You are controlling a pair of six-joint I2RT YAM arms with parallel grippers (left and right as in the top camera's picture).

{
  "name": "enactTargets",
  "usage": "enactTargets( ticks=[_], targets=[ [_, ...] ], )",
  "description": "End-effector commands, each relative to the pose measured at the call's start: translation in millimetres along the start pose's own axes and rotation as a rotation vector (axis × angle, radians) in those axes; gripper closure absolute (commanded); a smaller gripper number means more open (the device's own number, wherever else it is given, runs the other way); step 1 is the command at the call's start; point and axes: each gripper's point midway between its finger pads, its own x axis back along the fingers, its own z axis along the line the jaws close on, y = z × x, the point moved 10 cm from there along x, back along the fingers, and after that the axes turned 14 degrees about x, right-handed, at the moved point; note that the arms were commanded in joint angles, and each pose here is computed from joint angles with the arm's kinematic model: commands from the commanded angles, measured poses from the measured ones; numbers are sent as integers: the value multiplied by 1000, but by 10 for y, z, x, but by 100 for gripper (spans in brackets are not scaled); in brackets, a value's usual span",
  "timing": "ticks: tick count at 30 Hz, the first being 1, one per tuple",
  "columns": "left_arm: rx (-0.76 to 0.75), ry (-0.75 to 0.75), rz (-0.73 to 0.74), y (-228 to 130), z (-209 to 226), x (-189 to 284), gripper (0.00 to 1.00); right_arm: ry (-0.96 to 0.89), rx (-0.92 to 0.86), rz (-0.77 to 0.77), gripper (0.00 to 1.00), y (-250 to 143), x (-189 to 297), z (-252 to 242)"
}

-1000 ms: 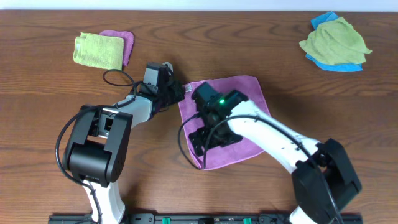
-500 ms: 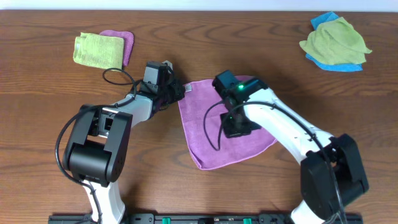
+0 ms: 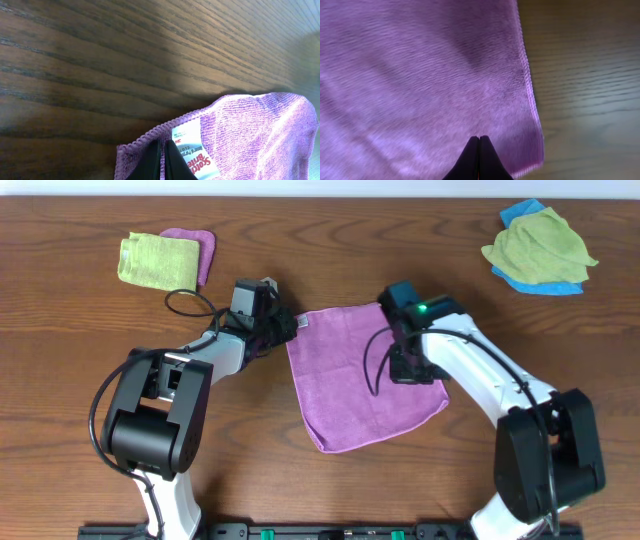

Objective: Fold the cloth

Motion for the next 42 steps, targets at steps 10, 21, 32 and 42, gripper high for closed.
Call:
enactTargets(
  ticks=[10, 21, 32, 42],
  targets=[
    [-13, -9, -9, 55, -41, -10, 94, 57, -11, 67, 98, -159, -185, -91],
    [-13, -11, -6, 53, -42, -10, 94, 76, -12, 104, 98, -322, -417, -56],
    [-17, -11, -6, 53, -42, -10, 94, 155, -29, 186, 98, -504, -528, 21],
    [-17, -10, -6, 53, -41, -10, 94, 208, 33, 218, 98, -647, -511, 328]
  ],
)
